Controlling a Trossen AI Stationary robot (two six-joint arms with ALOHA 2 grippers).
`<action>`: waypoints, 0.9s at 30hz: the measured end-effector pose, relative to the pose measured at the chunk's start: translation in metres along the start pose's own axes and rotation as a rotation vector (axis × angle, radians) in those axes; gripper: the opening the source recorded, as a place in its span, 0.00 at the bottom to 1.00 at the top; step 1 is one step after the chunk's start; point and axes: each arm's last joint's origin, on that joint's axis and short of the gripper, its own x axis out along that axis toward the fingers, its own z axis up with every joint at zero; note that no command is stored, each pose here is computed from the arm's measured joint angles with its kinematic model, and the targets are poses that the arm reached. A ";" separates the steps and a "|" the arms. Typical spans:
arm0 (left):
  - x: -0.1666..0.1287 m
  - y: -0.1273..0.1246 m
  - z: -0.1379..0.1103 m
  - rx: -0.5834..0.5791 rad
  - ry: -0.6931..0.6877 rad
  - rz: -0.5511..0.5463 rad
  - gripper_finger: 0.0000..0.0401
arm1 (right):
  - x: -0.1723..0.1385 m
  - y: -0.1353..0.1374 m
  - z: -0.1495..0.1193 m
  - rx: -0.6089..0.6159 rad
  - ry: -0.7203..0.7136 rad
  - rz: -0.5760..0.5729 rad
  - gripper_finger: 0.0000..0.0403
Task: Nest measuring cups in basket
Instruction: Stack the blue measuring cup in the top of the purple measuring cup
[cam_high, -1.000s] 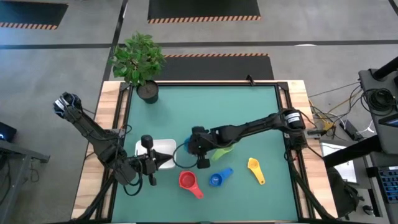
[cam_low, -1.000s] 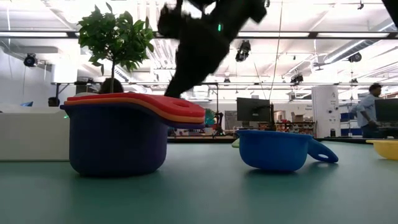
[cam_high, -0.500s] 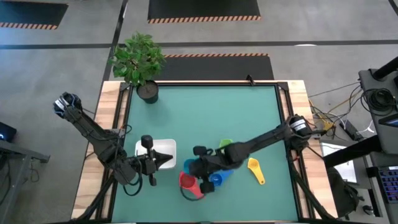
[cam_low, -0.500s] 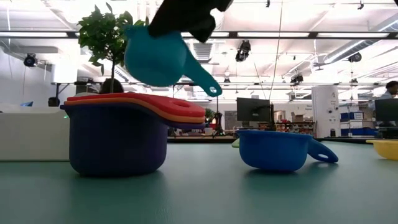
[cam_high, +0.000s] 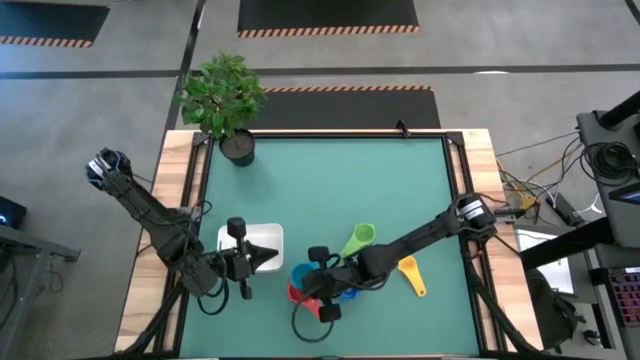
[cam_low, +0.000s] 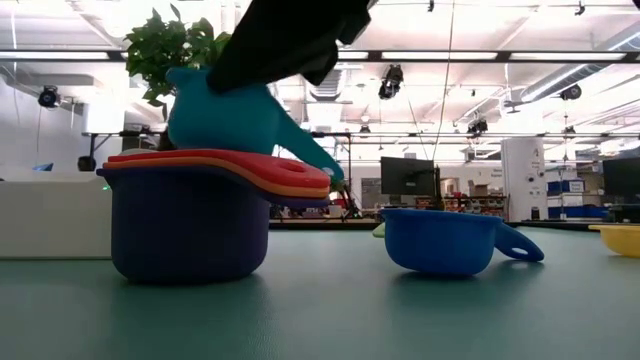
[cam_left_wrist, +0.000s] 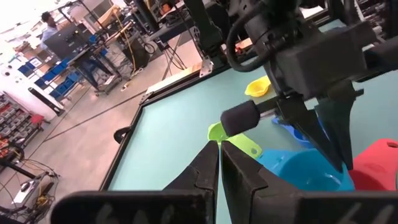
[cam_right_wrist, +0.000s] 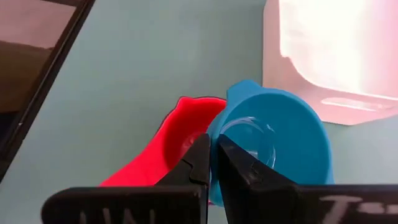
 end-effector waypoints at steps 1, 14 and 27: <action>0.000 0.000 0.000 0.000 0.000 0.000 0.00 | 0.000 0.000 0.000 0.000 0.000 0.000 0.02; 0.000 0.000 0.000 0.000 0.000 0.000 0.00 | 0.001 0.004 0.000 0.001 -0.005 0.041 0.02; 0.000 0.000 0.000 -0.001 -0.001 0.000 0.00 | 0.002 0.004 -0.001 0.001 -0.007 0.040 0.19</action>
